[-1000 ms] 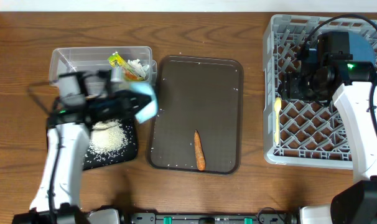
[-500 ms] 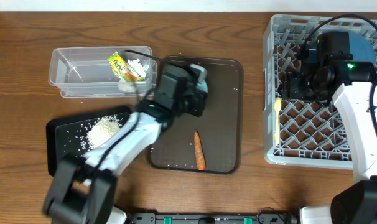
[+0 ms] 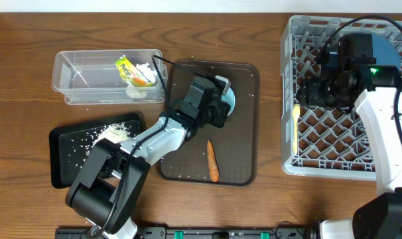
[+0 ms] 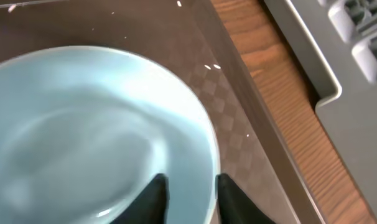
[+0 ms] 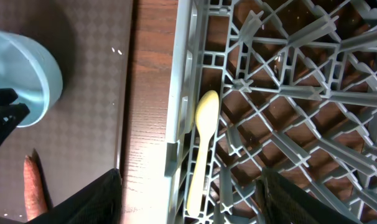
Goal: Sort waste into correct bins and load items into the dishwasher rack
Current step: 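Carry the emptied bowl with the left gripper onto the brown tray, then reach the right gripper to the bowl and grasp its rim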
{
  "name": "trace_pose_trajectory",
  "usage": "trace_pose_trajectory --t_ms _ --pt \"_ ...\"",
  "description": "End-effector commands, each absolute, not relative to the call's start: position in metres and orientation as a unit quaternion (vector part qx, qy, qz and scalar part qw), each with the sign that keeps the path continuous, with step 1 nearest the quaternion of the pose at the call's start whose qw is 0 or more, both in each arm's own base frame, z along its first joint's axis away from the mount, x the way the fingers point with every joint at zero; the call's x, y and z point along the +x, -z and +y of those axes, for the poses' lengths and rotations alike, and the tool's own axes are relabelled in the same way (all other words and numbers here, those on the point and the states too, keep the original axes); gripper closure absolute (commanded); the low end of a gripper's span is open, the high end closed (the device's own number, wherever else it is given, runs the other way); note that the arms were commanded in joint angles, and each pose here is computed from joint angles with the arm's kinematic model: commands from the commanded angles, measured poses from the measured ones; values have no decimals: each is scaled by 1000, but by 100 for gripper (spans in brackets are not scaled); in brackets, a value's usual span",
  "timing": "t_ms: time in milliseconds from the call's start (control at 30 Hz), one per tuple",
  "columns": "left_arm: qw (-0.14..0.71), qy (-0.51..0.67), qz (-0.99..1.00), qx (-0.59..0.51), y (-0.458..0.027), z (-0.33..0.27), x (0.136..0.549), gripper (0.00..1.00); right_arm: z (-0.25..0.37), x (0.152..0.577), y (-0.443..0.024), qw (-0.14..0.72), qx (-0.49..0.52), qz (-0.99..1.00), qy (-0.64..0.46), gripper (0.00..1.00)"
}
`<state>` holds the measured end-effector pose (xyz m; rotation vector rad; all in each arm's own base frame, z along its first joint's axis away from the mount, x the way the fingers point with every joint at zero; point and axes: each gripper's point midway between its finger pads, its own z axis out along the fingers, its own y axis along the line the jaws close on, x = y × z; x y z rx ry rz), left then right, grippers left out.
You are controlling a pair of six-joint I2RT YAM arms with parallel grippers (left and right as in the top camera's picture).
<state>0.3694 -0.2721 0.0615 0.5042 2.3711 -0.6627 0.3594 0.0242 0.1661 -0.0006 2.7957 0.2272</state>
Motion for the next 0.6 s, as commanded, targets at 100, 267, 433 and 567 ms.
trace_pose_trajectory --t_ms 100,267,433,567 --pt "313 236 905 162 -99 -240 367 62 24 360 -168 169 2 982 -82 30" --pt "289 205 930 102 -121 -177 354 62 24 367 -171 185 1 979 -83 30" --pt "261 175 949 28 -132 -114 335 62 63 390 -191 239 -37 953 -180 36" --pt "249 159 955 -22 -135 -79 326 61 97 410 -200 282 -79 935 -201 38"
